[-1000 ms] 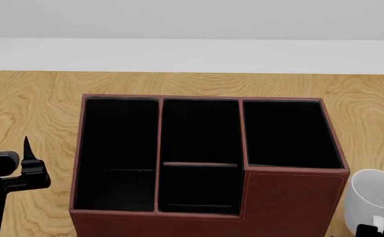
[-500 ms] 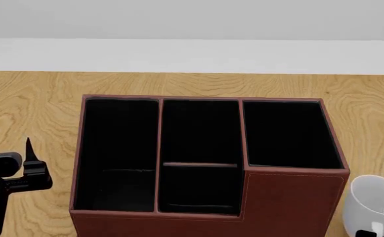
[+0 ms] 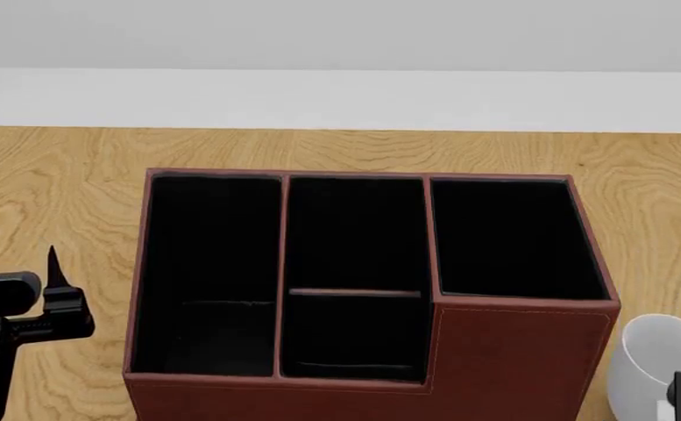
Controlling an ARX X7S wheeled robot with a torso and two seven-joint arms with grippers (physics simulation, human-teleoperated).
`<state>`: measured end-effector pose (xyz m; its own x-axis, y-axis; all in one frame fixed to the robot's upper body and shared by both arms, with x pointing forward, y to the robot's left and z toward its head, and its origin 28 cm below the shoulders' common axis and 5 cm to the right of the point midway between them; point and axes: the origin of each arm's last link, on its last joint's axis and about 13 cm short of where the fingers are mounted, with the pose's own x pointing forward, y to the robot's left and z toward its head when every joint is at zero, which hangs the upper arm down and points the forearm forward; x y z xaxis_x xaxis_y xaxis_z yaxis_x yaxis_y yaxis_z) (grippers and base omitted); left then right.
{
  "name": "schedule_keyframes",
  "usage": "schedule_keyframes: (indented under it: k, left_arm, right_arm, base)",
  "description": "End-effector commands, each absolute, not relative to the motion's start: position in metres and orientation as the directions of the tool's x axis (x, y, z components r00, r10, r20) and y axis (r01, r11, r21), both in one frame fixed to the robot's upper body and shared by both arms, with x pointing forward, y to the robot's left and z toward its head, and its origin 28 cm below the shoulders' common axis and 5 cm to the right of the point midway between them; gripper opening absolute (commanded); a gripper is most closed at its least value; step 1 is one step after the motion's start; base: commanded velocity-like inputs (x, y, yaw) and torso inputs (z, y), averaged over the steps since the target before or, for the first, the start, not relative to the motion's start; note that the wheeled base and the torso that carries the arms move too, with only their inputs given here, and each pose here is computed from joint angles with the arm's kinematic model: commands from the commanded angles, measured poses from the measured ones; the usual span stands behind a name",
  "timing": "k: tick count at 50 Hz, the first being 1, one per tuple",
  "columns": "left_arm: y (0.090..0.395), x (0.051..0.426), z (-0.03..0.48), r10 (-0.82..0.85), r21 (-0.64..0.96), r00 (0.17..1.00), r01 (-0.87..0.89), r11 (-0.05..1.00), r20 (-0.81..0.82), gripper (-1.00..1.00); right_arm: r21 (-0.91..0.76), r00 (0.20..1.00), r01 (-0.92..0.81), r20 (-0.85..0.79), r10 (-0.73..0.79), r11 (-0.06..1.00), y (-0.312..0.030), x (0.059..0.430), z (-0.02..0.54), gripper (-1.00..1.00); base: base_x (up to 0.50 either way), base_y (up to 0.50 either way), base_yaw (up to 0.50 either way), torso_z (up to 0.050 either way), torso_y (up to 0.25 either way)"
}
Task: Pick up the white mug and place it to the right of the caddy.
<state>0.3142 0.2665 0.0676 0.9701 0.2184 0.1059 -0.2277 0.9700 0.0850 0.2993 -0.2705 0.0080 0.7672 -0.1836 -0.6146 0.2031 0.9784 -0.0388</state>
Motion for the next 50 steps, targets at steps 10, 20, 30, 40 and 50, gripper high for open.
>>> schedule_keyframes:
  k: [10, 20, 30, 40, 50]
  left_arm:
    - [0.266, 0.313, 0.069, 0.218, 0.080, 0.970, -0.227, 0.971, 0.107, 1.00]
    - [0.267, 0.313, 0.071, 0.217, 0.074, 0.970, -0.226, 0.971, 0.111, 1.00]
    - [0.266, 0.313, 0.072, 0.215, 0.072, 0.970, -0.224, 0.972, 0.113, 1.00]
    - [0.266, 0.311, 0.074, 0.216, 0.069, 0.969, -0.225, 0.972, 0.118, 1.00]
    - [0.266, 0.311, 0.074, 0.213, 0.069, 0.970, -0.222, 0.973, 0.117, 1.00]
  right_arm:
    - [-0.045, 0.774, 0.200, -0.606, -0.186, 0.979, -0.274, 0.298, 0.008, 1.00]
    - [-0.039, 0.776, 0.204, -0.602, -0.186, 0.978, -0.273, 0.291, 0.010, 1.00]
    - [-0.035, 0.785, 0.189, -0.595, -0.172, 0.981, -0.270, 0.282, 0.015, 1.00]
    - [-0.045, 0.797, 0.177, -0.580, -0.170, 0.983, -0.268, 0.277, 0.022, 1.00]
    - [-0.034, 0.805, 0.184, -0.568, -0.170, 0.982, -0.268, 0.267, 0.027, 1.00]
  base:
    - [0.00, 0.00, 0.00, 0.000, 0.000]
    - [0.00, 0.00, 0.00, 0.000, 0.000]
    - [0.00, 0.00, 0.00, 0.000, 0.000]
    - [0.00, 0.00, 0.00, 0.000, 0.000]
    - [0.00, 0.00, 0.00, 0.000, 0.000]
